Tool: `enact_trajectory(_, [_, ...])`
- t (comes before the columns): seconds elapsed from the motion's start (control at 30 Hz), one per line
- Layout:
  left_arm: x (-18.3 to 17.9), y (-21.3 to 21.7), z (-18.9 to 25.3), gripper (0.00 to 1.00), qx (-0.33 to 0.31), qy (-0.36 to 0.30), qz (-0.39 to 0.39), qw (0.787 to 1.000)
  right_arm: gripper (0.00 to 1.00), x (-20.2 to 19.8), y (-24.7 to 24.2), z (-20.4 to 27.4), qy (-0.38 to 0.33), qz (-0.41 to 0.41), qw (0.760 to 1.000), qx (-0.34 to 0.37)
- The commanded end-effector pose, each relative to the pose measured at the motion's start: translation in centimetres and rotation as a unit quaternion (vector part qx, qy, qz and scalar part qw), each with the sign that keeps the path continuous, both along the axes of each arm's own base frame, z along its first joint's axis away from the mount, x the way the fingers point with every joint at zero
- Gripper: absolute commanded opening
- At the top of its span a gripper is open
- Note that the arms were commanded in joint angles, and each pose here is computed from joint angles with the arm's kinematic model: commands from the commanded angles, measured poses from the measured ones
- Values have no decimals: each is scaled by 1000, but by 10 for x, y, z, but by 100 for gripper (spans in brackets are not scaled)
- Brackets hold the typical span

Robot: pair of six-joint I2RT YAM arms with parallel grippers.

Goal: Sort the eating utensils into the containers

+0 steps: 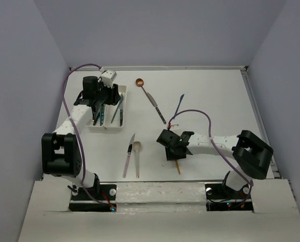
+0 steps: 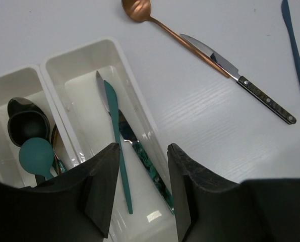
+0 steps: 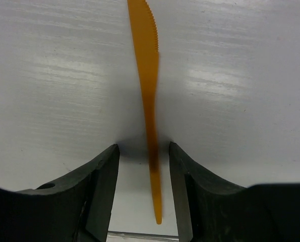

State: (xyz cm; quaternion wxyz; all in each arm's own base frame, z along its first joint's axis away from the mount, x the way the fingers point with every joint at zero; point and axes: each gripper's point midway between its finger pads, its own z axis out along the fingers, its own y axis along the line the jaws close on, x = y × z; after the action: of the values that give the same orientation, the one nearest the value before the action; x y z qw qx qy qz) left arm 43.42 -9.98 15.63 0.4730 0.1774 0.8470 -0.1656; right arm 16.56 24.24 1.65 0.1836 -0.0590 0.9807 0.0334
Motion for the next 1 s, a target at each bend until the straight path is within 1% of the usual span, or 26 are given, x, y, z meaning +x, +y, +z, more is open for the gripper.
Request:
enact_trajectory(0.0, [-28, 0, 21, 55, -8, -24, -16, 1000, 49, -39, -7, -18, 81, -18, 996, -26])
enact_trajectory(0.1, [-44, 4, 30, 57, -4, -39, -16, 999, 49, -57, -13, -26, 102, -24, 994, -33])
enact_trajectory(0.13, [-47, 6, 35, 57, -2, -48, -15, 999, 48, -62, -16, -28, 104, -25, 994, -36])
enact_trajectory(0.17, [-54, 7, 33, 58, 2, -40, -14, 999, 47, -64, -18, -30, 106, -35, 993, -34])
enact_trajectory(0.2, [-60, 10, 38, 60, 7, -52, -13, 999, 46, -70, -23, -34, 109, -34, 993, -39])
enact_trajectory(0.27, [-66, 15, 43, 61, 17, -62, -3, 998, 37, -73, -21, -36, 109, -32, 993, -31])
enact_trajectory(0.3, [-71, 17, 48, 63, 22, -72, -1, 997, 26, -75, -25, -40, 109, -35, 993, -32])
enact_trajectory(0.43, [-80, 22, 54, 63, 32, -79, 4, 996, 0, -68, -26, -44, 90, -48, 994, -30])
enact_trajectory(0.6, [-90, 18, 59, 63, 26, -76, -11, 997, 0, -40, -17, -32, 13, -38, 999, -20])
enact_trajectory(0.63, [-91, 17, 58, 63, 24, -73, -14, 997, 0, -28, -15, -20, -35, -36, 999, -20])
enact_trajectory(0.67, [-92, 15, 59, 63, 21, -73, -19, 997, 0, -18, -9, -10, -66, -38, 997, -13])
enact_trajectory(0.7, [-93, 14, 59, 63, 19, -72, -21, 997, 0, 0, -10, 7, -126, -50, 991, -9])
enact_trajectory(0.73, [-93, 12, 59, 63, 17, -71, -25, 997, 0, 2, -6, 9, -129, -50, 990, -3])
enact_trajectory(0.77, [-94, 12, 57, 63, 15, -69, -26, 997, 0, 17, -7, 26, -177, -62, 982, 3])
enact_trajectory(0.83, [-96, 8, 56, 63, 7, -63, -33, 997, 0, 39, -2, 51, -241, -68, 968, 15])
enact_trajectory(0.93, [-104, 0, 59, 63, -11, -61, -54, 997, 0, 60, 10, 90, -305, -77, 948, 45])
enact_trajectory(0.97, [-106, -2, 62, 63, -15, -64, -59, 996, 0, 65, 15, 96, -316, -74, 944, 53])
